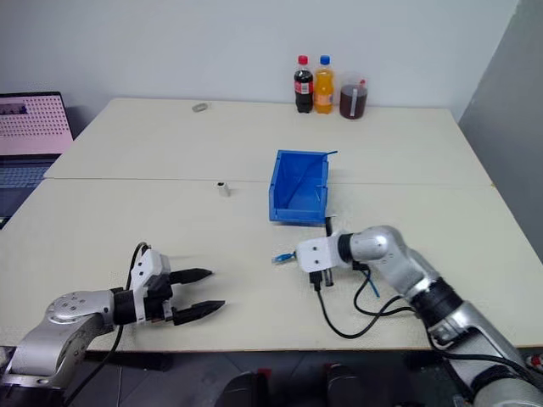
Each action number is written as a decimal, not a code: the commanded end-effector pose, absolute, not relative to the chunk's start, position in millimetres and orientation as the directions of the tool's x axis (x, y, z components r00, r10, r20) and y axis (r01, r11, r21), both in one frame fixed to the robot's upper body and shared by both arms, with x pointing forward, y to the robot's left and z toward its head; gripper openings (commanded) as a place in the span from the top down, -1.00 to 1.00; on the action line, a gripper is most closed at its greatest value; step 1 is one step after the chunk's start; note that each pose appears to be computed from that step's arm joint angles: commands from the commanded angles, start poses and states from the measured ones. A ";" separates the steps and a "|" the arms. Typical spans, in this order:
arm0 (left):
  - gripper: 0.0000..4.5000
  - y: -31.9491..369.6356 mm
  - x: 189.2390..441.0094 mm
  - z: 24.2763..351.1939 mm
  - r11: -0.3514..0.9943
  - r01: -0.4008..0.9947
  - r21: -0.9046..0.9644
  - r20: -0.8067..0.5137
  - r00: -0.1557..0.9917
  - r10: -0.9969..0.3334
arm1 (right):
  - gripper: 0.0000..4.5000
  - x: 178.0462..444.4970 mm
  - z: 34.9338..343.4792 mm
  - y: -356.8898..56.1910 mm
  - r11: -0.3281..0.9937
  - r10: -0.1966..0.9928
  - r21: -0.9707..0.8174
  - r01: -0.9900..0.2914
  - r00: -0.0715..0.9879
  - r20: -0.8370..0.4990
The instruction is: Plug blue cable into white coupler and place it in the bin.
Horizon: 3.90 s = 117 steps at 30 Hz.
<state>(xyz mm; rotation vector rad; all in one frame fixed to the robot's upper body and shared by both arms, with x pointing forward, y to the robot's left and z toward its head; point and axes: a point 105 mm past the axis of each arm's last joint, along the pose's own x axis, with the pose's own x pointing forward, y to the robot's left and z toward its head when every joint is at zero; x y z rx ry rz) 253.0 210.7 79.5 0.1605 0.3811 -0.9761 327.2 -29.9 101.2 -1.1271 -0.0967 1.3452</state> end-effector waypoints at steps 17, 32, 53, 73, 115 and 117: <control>-1.00 196.0 264.6 85.8 0.492 0.871 0.012 -0.370 0.460 -0.807 | 0.19 317.2 89.8 -11.7 -0.150 0.833 -0.519 -0.841 0.176 -0.525; -1.00 154.8 286.8 76.1 0.452 0.883 0.125 -0.318 0.467 -0.825 | -0.92 265.8 134.4 -52.0 0.148 0.899 -0.084 -0.985 0.169 -0.404; -0.02 136.4 287.5 38.3 0.240 0.968 0.077 -0.562 0.241 -0.791 | -0.94 257.0 120.8 -73.2 0.410 0.821 -0.044 -0.911 0.390 -0.416; 0.89 142.2 286.8 47.6 0.268 0.953 0.144 -0.550 0.302 -0.778 | -0.94 258.0 128.5 -73.5 0.417 0.836 -0.132 -0.899 0.436 -0.334; 0.89 84.9 276.4 166.6 0.106 0.955 -0.275 -0.007 0.109 -0.994 | -0.94 236.4 150.9 -77.9 0.438 0.893 0.276 -0.856 0.449 -0.025; 0.89 85.3 275.5 167.5 0.104 0.953 -0.285 -0.004 0.107 -0.994 | -0.94 241.4 153.3 -75.4 0.429 0.893 0.298 -0.853 0.451 0.007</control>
